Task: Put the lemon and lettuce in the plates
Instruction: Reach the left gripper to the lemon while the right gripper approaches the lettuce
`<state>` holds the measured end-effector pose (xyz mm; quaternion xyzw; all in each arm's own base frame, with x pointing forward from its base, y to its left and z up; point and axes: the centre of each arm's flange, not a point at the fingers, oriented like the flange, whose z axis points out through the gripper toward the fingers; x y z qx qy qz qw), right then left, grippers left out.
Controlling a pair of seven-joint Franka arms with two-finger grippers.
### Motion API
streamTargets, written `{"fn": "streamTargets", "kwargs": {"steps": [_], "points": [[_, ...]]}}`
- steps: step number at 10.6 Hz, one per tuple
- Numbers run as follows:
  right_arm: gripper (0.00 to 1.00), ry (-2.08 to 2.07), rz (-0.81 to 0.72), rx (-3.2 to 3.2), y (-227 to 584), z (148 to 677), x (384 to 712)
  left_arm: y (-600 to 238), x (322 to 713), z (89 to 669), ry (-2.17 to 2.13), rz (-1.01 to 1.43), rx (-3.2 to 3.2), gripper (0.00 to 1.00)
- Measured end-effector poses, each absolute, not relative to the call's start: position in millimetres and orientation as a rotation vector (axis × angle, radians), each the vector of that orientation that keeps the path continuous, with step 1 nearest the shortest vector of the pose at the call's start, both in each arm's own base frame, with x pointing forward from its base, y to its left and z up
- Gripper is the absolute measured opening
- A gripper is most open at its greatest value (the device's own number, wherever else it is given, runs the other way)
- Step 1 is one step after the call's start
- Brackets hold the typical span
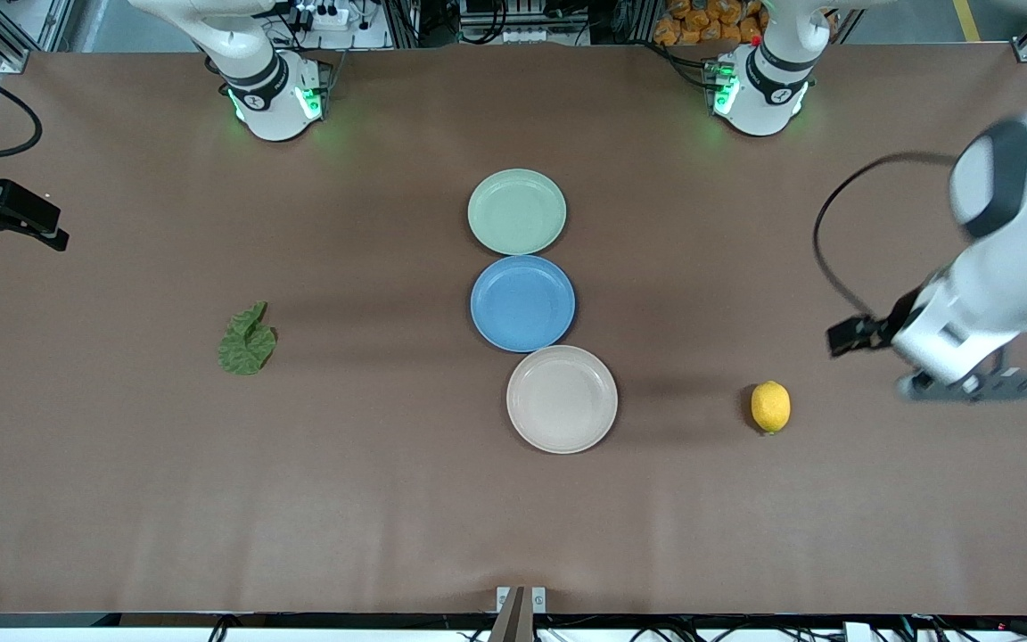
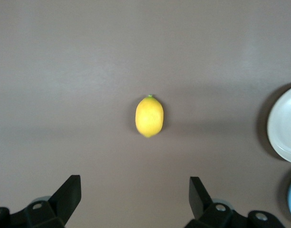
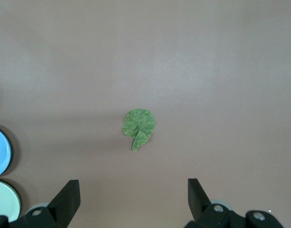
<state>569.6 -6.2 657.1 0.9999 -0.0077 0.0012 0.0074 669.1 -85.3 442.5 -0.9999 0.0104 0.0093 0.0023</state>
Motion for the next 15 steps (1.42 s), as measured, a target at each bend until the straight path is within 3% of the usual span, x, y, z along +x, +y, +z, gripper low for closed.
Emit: {"fn": "streamTargets", "kwargs": {"steps": [8,13,14,15], "points": [[1.00,-0.030,-0.020,3.127,-13,589,585,-106,689,250,0.087,0.112,-3.149,1.00],[1.00,-0.025,-0.020,3.127,-13,510,590,-107,686,217,0.155,0.147,-3.095,0.99],[1.00,-0.024,-0.024,3.127,-12,493,588,-107,686,210,0.176,0.132,-3.081,0.91],[1.00,-0.021,-0.017,3.128,-12,472,586,-106,686,202,0.191,0.119,-3.071,0.74]]}}
